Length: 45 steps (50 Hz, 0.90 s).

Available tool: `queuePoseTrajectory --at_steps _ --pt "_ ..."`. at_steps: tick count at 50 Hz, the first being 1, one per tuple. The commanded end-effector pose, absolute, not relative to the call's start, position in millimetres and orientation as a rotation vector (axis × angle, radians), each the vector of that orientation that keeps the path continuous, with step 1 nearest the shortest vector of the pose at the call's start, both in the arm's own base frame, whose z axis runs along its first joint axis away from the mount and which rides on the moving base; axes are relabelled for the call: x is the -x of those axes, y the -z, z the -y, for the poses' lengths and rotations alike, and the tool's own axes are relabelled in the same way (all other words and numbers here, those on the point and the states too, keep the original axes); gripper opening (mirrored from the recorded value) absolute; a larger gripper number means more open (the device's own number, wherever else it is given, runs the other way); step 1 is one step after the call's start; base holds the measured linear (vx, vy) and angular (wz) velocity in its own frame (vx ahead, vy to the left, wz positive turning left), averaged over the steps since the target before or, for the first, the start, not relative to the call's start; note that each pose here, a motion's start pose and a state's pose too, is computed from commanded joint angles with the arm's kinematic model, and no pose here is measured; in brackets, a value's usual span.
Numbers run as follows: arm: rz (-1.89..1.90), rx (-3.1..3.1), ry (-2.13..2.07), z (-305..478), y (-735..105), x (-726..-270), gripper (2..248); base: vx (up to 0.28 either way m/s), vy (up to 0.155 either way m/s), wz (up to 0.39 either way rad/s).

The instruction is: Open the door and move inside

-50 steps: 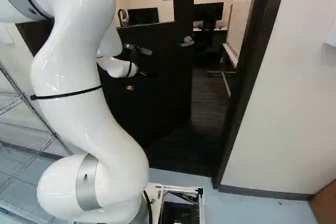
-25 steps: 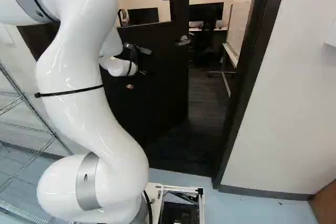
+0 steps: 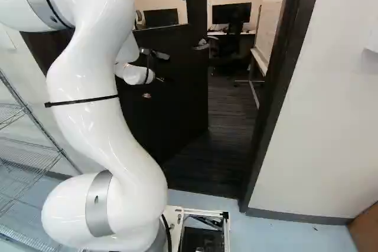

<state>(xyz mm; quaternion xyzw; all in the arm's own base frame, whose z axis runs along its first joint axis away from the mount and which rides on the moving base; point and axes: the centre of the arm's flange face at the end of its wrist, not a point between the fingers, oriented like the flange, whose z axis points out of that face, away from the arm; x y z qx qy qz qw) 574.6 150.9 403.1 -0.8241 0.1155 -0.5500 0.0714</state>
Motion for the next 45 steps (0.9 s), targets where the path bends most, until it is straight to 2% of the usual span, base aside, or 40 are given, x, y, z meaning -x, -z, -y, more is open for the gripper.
queuePoseTrajectory --at_steps 45 --pt "-0.094 2.444 1.687 -181 -401 -604 247 0.000 0.000 0.000"
